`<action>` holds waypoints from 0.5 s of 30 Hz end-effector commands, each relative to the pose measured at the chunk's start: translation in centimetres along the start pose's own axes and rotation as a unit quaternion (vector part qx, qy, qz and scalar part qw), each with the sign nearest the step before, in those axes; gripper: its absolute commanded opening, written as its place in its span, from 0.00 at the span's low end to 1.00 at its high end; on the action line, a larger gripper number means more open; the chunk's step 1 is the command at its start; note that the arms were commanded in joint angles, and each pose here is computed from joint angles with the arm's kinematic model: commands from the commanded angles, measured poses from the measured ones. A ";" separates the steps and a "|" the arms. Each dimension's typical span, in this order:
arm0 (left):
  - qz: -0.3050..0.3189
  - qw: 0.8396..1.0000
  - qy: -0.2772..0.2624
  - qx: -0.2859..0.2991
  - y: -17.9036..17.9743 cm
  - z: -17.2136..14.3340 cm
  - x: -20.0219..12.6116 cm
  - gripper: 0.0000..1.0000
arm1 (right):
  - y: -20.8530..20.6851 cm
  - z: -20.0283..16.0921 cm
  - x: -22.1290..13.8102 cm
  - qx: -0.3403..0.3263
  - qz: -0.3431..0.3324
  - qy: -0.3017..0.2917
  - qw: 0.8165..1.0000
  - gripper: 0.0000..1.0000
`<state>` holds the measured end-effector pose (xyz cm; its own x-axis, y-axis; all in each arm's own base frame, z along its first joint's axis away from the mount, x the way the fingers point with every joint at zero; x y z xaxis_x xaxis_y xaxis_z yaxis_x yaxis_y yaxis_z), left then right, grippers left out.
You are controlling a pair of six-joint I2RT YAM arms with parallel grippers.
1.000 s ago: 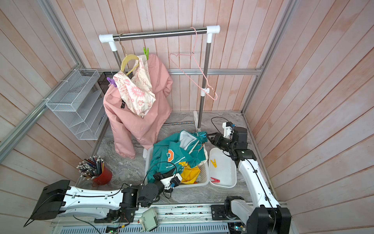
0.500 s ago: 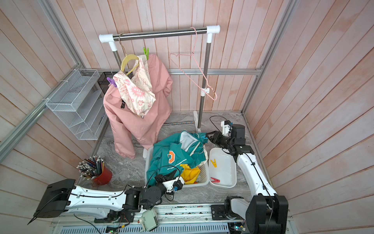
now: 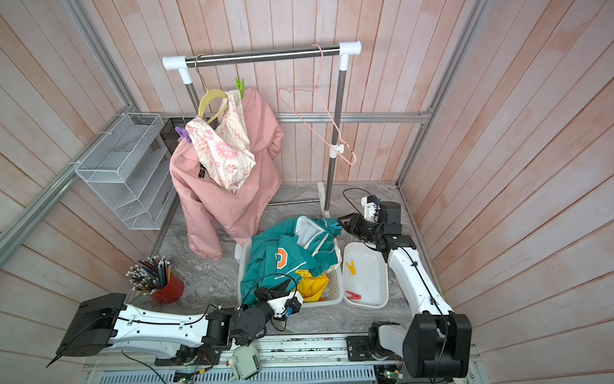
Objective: Remove the clothespins securing jackets to the hanger
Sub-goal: Remove the clothespin from the hanger.
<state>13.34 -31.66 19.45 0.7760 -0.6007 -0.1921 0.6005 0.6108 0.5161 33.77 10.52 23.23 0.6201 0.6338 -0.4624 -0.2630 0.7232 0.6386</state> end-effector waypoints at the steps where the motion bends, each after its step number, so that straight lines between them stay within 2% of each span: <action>1: -0.005 1.000 0.007 0.021 -0.9 -0.8 0.1 0.00 | 1.0 0.2 0.3 -0.011 0.013 0.012 1.000 0.41; 15: 0.008 0.999 0.010 0.042 -1.1 -1.0 0.4 0.00 | 0.8 -0.7 0.9 -0.008 0.007 0.027 1.000 0.33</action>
<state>13.36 -32.02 18.93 0.7915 -0.5829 -0.1837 0.5718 0.6002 0.5594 33.51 11.40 22.42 0.5874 0.6483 -0.4845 -0.2615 0.7186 0.6444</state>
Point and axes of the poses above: each gripper's point midway between its finger pads, its own x axis out along the fingers, its own y axis along the line the jaws close on, z = x × y, the point moved 2 cm from there along -x, back along the fingers, and after that the axes turned 12 degrees about -x, right-handed, at the moved point
